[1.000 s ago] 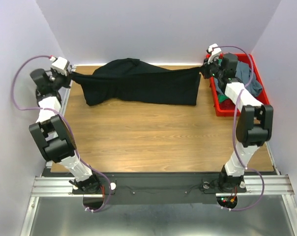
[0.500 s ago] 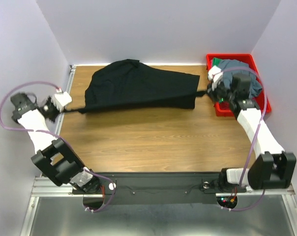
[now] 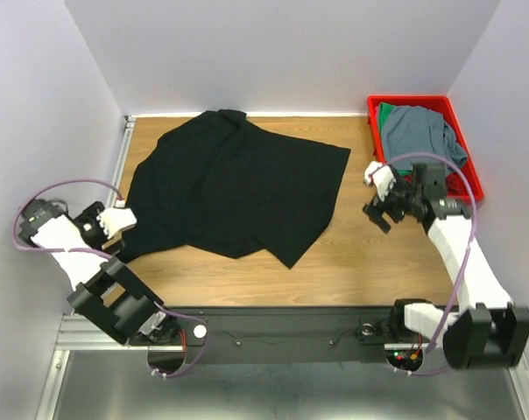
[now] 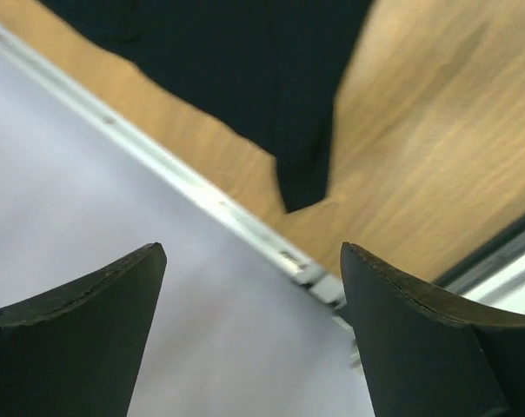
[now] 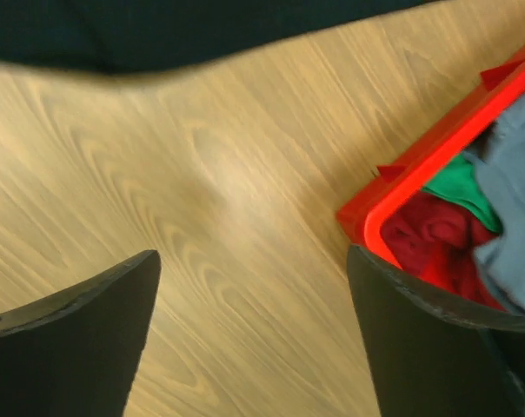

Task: Fold and stack the t-shirts
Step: Flatten the tshirt out

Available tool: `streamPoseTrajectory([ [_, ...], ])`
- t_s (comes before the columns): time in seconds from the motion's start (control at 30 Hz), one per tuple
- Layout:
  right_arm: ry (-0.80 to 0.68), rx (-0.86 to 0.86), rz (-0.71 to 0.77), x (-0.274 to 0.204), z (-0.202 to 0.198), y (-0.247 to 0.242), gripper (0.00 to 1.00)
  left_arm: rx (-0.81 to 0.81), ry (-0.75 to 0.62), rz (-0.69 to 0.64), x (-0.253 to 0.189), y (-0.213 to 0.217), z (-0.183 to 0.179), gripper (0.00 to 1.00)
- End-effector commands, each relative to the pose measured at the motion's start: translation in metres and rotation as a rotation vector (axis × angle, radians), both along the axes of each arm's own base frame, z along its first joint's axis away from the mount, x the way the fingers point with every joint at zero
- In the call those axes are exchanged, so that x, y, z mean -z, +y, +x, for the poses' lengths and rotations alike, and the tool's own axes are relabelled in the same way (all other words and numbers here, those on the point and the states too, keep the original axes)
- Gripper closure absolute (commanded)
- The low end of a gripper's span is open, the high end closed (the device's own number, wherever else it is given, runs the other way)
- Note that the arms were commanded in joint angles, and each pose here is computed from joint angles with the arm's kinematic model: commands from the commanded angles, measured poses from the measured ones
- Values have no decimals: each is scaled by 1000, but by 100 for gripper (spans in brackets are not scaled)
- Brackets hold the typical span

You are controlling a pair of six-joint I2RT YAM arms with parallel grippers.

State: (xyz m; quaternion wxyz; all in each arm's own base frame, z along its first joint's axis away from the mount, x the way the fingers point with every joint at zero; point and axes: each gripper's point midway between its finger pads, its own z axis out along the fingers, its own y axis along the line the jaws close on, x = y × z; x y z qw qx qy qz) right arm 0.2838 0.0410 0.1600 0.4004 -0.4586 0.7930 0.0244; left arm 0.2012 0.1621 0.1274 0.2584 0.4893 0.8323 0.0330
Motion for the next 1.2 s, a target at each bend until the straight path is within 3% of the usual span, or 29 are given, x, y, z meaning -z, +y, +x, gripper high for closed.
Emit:
streamPoseTrajectory([
  [0.0,77,86,183,-28,31,19,13,47,-67,0,-21,-19,37,17],
  [0.03,189,88,214,-8,38,31,18,-78,-49,-57,-19,-24,44,21],
  [0.07,258,92,256,-6,38,52,30,-90,-68,-36,-16,-23,62,28],
  [0.1,290,126,270,-2,45,53,36,-141,-63,-56,-14,-20,65,32],
  [0.2,395,51,271,9,43,120,48,-251,-52,-127,-8,-23,93,38],
  [0.27,459,50,249,23,42,146,51,-315,-42,-178,-9,-20,109,40],
  [0.5,583,-128,32,81,-32,213,50,-368,-18,-197,1,-17,130,39],
  [0.77,576,-110,-111,136,-43,228,54,-403,-8,-205,19,-26,142,38],
  [0.93,598,-143,-204,162,-67,228,63,-423,-13,-189,24,-21,143,38],
  [1.17,639,-253,-457,174,-119,165,71,-461,19,-151,37,-11,140,38],
])
